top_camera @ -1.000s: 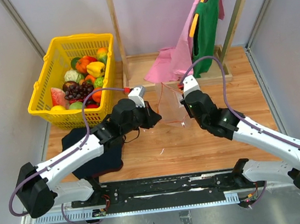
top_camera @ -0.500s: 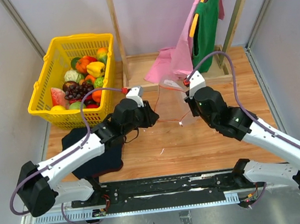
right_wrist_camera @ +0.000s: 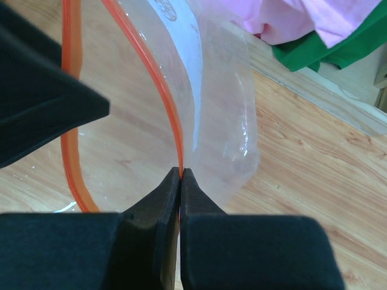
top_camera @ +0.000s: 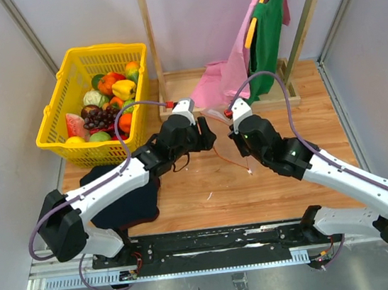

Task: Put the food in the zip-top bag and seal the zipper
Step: Open the zipper of the food storage bag at the center of the board.

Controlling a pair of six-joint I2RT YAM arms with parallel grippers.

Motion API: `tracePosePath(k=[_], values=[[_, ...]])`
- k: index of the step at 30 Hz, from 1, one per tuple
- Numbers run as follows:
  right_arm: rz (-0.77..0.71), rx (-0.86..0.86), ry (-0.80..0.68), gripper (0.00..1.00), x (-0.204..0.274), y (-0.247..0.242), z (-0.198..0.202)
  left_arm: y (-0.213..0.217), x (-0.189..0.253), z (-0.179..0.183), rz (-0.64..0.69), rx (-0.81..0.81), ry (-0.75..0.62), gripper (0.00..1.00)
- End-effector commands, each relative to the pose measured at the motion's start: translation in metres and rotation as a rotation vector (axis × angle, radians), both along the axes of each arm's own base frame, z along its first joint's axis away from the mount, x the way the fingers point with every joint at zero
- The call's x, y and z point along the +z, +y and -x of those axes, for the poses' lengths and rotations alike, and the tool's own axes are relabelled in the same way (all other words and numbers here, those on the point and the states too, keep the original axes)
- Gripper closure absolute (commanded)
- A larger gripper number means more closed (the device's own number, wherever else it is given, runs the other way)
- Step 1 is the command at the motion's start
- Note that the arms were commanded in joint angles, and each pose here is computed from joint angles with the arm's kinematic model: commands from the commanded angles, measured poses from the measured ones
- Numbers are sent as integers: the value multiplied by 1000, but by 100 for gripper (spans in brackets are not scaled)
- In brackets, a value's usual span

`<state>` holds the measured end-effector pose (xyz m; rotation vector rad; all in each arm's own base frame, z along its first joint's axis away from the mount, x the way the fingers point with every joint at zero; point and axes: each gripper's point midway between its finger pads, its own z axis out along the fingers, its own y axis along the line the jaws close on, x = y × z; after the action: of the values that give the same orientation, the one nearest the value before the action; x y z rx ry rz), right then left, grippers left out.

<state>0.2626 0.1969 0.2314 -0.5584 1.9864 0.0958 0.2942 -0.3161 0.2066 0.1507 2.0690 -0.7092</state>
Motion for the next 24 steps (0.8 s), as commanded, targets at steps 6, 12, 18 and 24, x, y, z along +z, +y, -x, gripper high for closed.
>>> tracePosePath(k=[6,12,18,24], values=[[36,-58,-49,99,4,-15,1,16,-2,-23,-111,111,-42,68],[75,-205,-122,99,20,-49,-1,30,-16,-18,-194,119,-12,89],[101,-267,-162,99,27,-64,-3,33,-28,-8,-251,68,24,97],[51,-143,-132,99,18,-38,-2,21,-16,4,-146,4,17,83]])
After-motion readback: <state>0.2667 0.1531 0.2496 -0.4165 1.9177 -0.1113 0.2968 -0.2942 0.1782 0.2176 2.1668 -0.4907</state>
